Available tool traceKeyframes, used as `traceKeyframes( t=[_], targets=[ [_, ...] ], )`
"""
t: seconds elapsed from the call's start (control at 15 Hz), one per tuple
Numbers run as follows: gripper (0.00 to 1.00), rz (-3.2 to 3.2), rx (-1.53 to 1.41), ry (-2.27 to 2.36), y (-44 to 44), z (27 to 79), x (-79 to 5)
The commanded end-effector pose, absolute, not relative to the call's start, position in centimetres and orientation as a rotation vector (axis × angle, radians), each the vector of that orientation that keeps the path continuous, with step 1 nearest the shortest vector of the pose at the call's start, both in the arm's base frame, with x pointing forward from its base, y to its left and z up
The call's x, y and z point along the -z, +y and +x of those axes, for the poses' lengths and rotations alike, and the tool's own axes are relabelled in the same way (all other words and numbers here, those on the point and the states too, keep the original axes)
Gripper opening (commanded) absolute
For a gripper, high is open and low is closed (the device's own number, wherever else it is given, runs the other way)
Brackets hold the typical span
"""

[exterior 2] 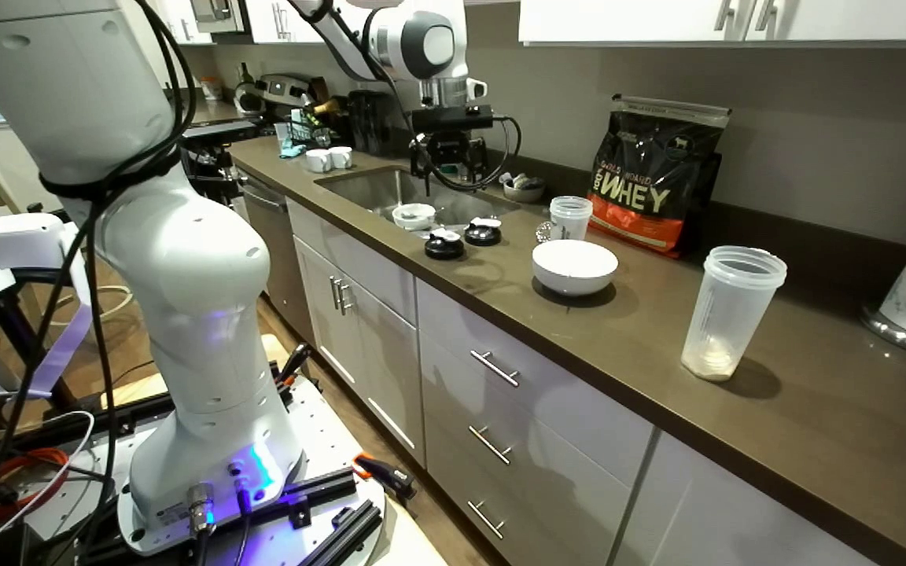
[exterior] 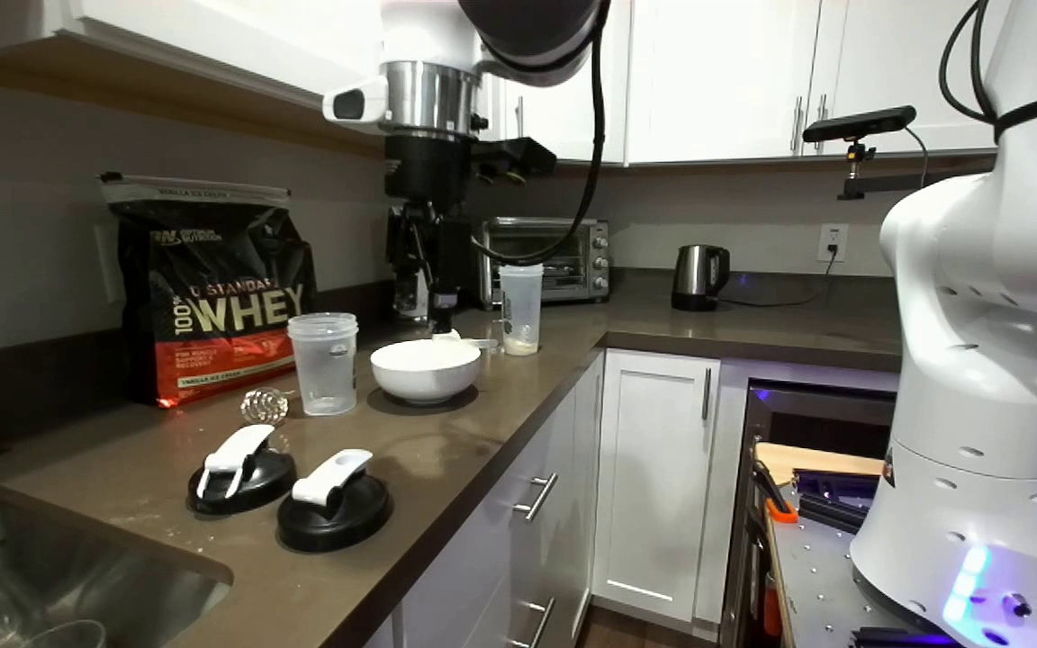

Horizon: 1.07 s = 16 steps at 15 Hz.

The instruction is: Pick up the black lid on the left and place it on top of the bottle on the right

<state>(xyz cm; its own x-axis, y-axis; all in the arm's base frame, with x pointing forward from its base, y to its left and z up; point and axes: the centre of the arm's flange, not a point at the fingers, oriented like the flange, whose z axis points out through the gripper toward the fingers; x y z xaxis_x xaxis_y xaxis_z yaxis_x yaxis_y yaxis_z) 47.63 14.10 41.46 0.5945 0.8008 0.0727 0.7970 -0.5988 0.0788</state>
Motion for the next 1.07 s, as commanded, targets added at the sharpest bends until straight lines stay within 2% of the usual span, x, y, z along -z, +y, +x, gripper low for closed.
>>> traceKeyframes(
  t=[0.0, 0.33, 0.87, 1.0],
  targets=[
    [1.0, 2.648, -0.24, 1.602, 15.1, 50.0, -40.4],
    [1.0, 2.471, -0.274, 1.913, 17.3, 51.4, -38.5],
    [1.0, 2.234, -0.191, 2.282, 20.5, 50.5, -34.9],
    [0.95, 2.214, -0.168, 2.299, 20.8, 50.3, -33.8]
  ],
)
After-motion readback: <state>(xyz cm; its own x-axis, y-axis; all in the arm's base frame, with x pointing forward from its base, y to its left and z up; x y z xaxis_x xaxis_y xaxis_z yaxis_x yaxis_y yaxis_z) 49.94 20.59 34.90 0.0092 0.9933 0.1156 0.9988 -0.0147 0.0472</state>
